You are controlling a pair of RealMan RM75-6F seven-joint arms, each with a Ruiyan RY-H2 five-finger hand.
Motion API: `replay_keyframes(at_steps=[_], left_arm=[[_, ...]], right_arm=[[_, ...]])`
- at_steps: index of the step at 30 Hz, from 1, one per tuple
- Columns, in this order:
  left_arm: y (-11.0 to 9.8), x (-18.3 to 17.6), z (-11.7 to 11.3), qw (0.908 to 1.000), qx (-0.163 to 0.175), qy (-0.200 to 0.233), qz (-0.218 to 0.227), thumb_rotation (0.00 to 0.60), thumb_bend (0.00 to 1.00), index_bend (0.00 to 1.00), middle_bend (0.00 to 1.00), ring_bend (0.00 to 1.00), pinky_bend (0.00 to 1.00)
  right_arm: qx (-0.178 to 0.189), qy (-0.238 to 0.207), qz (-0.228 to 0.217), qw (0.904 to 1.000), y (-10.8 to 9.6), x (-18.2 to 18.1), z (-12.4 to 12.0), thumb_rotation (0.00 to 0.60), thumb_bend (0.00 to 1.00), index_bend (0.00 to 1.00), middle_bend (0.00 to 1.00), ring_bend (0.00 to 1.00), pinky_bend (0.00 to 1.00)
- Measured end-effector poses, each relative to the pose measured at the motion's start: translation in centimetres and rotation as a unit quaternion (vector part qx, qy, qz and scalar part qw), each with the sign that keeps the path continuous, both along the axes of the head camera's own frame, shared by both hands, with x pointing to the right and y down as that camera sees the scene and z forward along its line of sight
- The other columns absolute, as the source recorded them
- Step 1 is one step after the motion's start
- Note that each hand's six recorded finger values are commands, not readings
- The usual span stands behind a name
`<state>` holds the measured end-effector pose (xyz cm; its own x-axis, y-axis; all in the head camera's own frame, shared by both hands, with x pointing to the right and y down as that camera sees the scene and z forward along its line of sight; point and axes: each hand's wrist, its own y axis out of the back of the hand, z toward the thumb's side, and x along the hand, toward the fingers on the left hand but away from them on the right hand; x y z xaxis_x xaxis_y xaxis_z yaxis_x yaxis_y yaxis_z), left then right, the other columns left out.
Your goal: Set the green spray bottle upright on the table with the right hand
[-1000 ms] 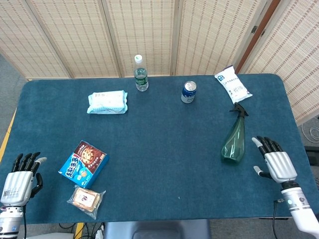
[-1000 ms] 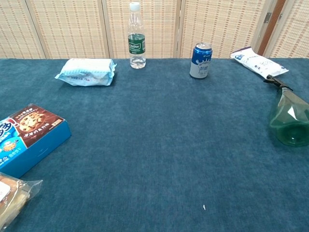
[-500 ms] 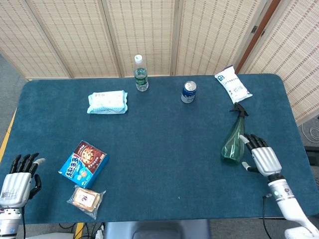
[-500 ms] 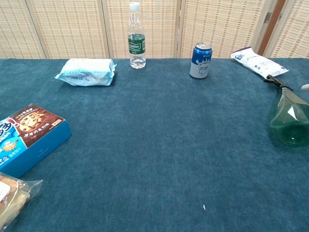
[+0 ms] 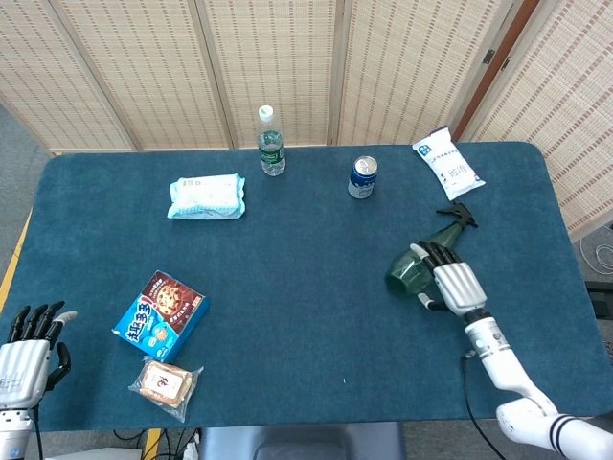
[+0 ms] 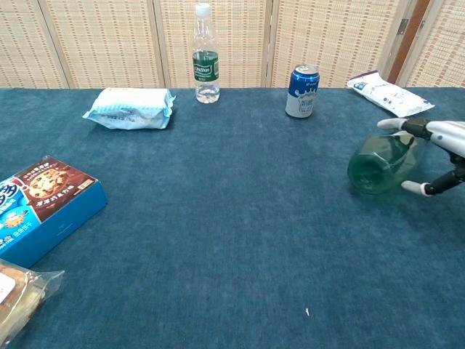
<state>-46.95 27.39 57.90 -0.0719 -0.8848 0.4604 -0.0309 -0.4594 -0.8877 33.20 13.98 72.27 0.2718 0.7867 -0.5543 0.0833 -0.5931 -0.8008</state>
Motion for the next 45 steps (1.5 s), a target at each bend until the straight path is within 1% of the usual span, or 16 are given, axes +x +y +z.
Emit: replay_keyframes(at_steps=[5,8,13,19,25,29,31,37,45], left_arm=[[0.4,-0.5,-0.1,1.0000,0.001,0.000,-0.007,0.600,0.74,0.22,0.14,0.11,0.00],[0.6,-0.8,-0.2,0.9999,0.002,0.000,-0.011,0.600,0.74,0.22,0.14,0.11,0.00],[1.0,-1.3,-0.3,0.9999,0.003,0.000,-0.016,0.600,0.74,0.22,0.14,0.11,0.00],[1.0,-1.2,-0.4,0.9999,0.005,0.002,-0.013,0.600,0.74,0.22,0.14,0.11,0.00],[0.7,-0.4,-0.2,1.0000,0.007,0.006,-0.003,0.600,0.74,0.22,0.14,0.11,0.00],[0.3,0.4,0.2,0.9999,0.006,0.008,0.005,0.600,0.74,0.22,0.14,0.11,0.00],[0.2,0.7,0.4,0.9999,0.005,0.009,0.008,0.600,0.74,0.22,0.14,0.11,0.00],[0.1,0.8,0.4,1.0000,0.003,0.008,0.005,0.600,0.74,0.22,0.14,0.11,0.00],[-0.2,0.6,0.7,1.0000,-0.002,0.002,0.001,0.600,0.74,0.22,0.14,0.11,0.00]], right_arm=[[0.002,-0.032,0.011,0.9994,-1.7,-2.7,0.8,0.600,0.21,0.00,0.07,0.04,0.14],[0.005,-0.047,0.013,0.9988,-2.4,-4.0,0.8,0.600,0.21,0.00,0.07,0.04,0.14],[0.013,-0.042,0.005,0.9990,-2.5,-4.3,0.3,0.600,0.21,0.00,0.07,0.04,0.14],[0.025,-0.018,0.000,0.9995,-2.1,-2.9,-1.5,0.600,0.21,0.00,0.07,0.04,0.13],[0.045,0.015,0.003,0.9989,-1.9,-0.1,-4.9,0.600,0.21,0.00,0.07,0.04,0.13],[0.053,0.035,0.016,0.9978,-2.5,2.2,-6.8,0.600,0.21,0.00,0.08,0.04,0.13],[0.050,0.038,0.021,0.9978,-2.9,2.7,-6.8,0.600,0.21,0.00,0.08,0.04,0.13],[0.037,0.067,0.016,0.9969,-4.6,3.9,-5.4,0.600,0.22,0.00,0.09,0.04,0.13],[0.029,0.109,-0.007,0.9936,-7.4,4.6,-3.1,0.600,0.22,0.00,0.10,0.04,0.13]])
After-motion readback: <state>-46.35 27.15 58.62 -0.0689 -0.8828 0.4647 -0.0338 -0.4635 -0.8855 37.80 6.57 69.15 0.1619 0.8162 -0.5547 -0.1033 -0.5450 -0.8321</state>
